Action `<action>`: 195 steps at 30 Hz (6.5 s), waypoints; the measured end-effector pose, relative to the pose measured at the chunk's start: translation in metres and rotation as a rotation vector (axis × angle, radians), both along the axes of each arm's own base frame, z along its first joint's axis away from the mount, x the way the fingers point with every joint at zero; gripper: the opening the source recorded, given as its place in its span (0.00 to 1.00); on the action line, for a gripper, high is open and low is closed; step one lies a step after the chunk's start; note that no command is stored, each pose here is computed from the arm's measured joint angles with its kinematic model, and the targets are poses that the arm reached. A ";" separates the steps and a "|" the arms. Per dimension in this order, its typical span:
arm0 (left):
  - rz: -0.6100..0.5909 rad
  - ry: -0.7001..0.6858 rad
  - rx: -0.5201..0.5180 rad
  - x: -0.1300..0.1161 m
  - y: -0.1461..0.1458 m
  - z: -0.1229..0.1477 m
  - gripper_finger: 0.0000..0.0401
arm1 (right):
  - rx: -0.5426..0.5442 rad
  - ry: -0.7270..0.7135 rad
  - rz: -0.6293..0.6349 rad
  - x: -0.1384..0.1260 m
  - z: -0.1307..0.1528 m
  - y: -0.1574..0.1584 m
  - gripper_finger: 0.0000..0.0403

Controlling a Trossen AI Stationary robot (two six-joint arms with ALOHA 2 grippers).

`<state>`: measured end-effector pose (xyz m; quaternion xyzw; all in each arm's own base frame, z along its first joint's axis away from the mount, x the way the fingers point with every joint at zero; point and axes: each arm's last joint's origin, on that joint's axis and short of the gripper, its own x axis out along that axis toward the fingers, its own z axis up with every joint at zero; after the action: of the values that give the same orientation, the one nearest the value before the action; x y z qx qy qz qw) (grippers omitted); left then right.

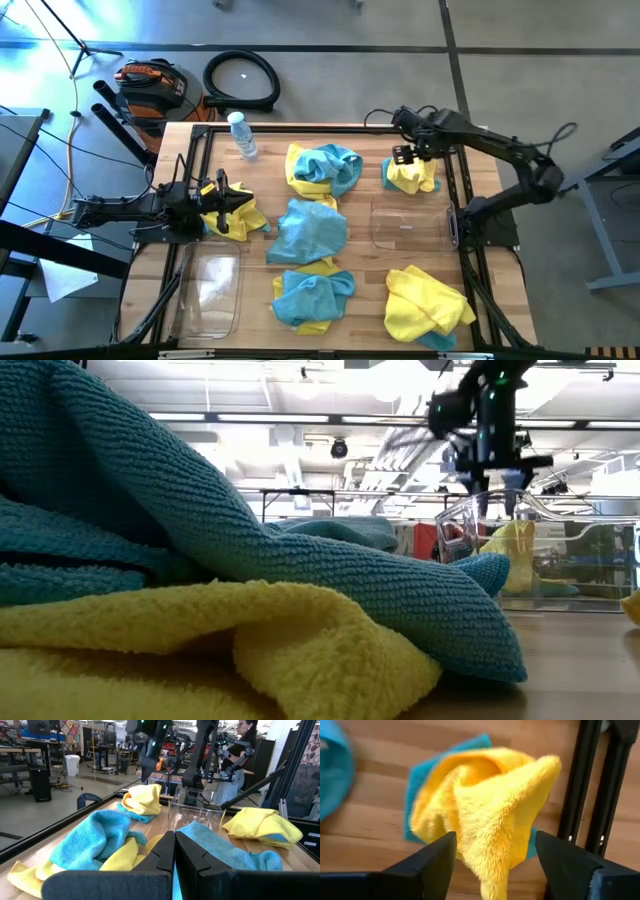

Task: Sort microfiber towel by color & place in baskets
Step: Put the yellow microfiber towel into the right transparent bin, then put the blue microfiber towel into the left transparent bin

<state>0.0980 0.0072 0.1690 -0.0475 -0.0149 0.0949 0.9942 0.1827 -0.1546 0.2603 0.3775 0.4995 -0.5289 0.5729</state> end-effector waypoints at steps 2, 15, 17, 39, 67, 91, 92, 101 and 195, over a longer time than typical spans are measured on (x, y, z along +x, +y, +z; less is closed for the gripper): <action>0.000 0.000 0.000 0.000 0.000 0.000 0.00 | 0.059 0.002 -0.005 -0.002 -0.018 -0.004 0.69; 0.000 0.000 0.000 0.000 0.000 0.000 0.00 | 0.047 -0.059 -0.009 -0.014 -0.071 -0.011 0.57; 0.000 0.000 0.000 0.000 0.000 0.000 0.00 | 0.048 -0.058 -0.007 -0.014 -0.071 -0.011 0.47; 0.000 0.000 0.000 0.000 0.000 0.000 0.00 | -0.085 -0.171 -0.057 -0.020 0.073 0.036 0.03; 0.000 -0.001 0.000 0.000 0.000 0.000 0.00 | -0.045 -0.244 0.187 -0.018 0.054 0.198 0.00; 0.000 -0.001 0.000 0.000 0.000 0.000 0.00 | 0.057 -0.303 0.000 -0.012 -0.074 0.194 0.17; 0.000 0.000 0.000 0.000 0.000 0.000 0.00 | 0.056 -0.303 -0.007 -0.011 -0.075 0.195 0.20; 0.000 0.000 0.000 0.000 0.000 0.000 0.00 | 0.091 -0.334 -0.022 -0.007 -0.062 0.197 0.41; 0.060 0.500 0.009 0.089 -0.014 0.146 0.00 | -0.072 -0.392 0.387 -0.002 0.016 0.210 0.00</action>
<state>0.1865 -0.0072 0.3154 -0.0176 0.2296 0.1332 0.9640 0.1811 0.0559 0.2761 0.3495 0.4231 -0.3439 0.7620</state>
